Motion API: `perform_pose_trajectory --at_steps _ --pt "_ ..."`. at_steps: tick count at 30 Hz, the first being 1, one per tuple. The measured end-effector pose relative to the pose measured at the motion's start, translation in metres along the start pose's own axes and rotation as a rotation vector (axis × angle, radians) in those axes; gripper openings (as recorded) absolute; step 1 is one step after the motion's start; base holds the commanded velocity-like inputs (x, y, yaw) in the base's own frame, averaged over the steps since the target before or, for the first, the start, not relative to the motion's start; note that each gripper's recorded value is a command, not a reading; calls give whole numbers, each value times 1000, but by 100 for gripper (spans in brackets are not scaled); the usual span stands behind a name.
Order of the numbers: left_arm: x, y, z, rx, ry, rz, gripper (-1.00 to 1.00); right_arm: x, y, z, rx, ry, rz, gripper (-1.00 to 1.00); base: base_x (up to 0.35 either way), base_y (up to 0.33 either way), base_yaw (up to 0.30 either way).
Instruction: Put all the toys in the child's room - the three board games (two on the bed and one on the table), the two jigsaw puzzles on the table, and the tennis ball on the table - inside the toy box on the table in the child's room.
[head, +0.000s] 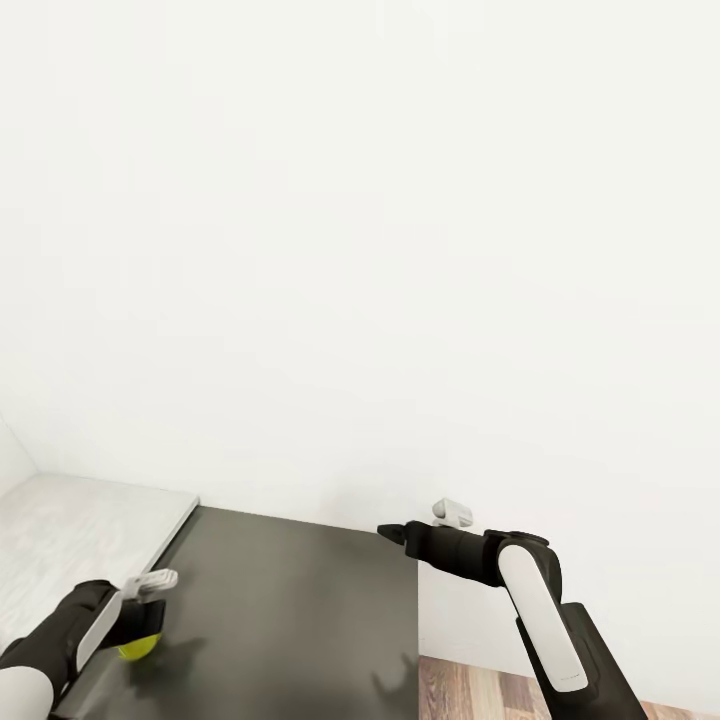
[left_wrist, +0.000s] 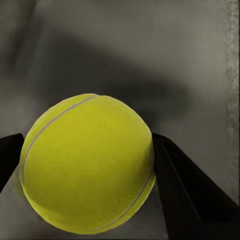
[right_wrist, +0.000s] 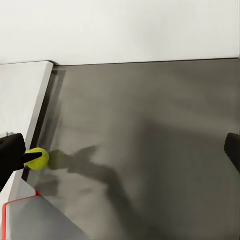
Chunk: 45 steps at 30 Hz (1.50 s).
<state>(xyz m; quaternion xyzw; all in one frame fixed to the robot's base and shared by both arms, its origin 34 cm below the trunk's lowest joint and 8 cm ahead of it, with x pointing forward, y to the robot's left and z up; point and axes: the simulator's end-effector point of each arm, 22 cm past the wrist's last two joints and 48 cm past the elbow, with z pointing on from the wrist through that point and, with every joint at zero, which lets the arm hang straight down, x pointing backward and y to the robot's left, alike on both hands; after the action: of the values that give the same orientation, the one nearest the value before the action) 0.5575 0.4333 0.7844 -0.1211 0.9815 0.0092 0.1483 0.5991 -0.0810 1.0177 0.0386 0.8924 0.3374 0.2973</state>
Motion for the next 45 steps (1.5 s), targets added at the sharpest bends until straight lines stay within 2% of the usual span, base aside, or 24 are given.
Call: perform_pose_trajectory --at_steps 4,10,15,20,21,23,26,29,31,36,45 --pt "-7 -19 -7 89 0 4 -100 0 0 0 0 0 0 100 0 0 0" --pt "-18 -25 -26 198 9 -4 -100 0 0 0 1 1 0 100 0 0 0" --pt "-34 -26 -49 357 -20 -65 -100 -1 -2 -1 2 -3 6 100 0 0 0" --pt "-48 -30 -90 586 -25 -155 -100 -3 3 -3 -35 -10 16 100 0 0 -1" --pt "-49 -31 -95 612 -25 -162 -100 -3 4 -3 -43 -10 16 100 0 0 -27" --pt "-56 -41 -116 722 -29 -182 -100 -4 12 -4 -77 -13 16 100 0 0 -59" --pt "-70 -59 -150 854 -46 -177 -100 -7 16 -7 -105 -23 23 100 0 0 -82" --pt "-80 -77 -183 963 -66 -148 -100 -13 10 -12 -108 -44 45 100 0 0 -95" --pt "-83 -80 -194 996 -75 -140 -100 -17 6 -15 -106 -56 60 100 -60 0 -98" --pt "-92 -62 -209 995 -107 -135 -100 -21 6 -20 -121 -73 72 100 -212 0 -99" --pt "-96 -68 -235 1084 -130 -119 -100 -29 11 -25 -132 -107 69 100 -36 0 -97"
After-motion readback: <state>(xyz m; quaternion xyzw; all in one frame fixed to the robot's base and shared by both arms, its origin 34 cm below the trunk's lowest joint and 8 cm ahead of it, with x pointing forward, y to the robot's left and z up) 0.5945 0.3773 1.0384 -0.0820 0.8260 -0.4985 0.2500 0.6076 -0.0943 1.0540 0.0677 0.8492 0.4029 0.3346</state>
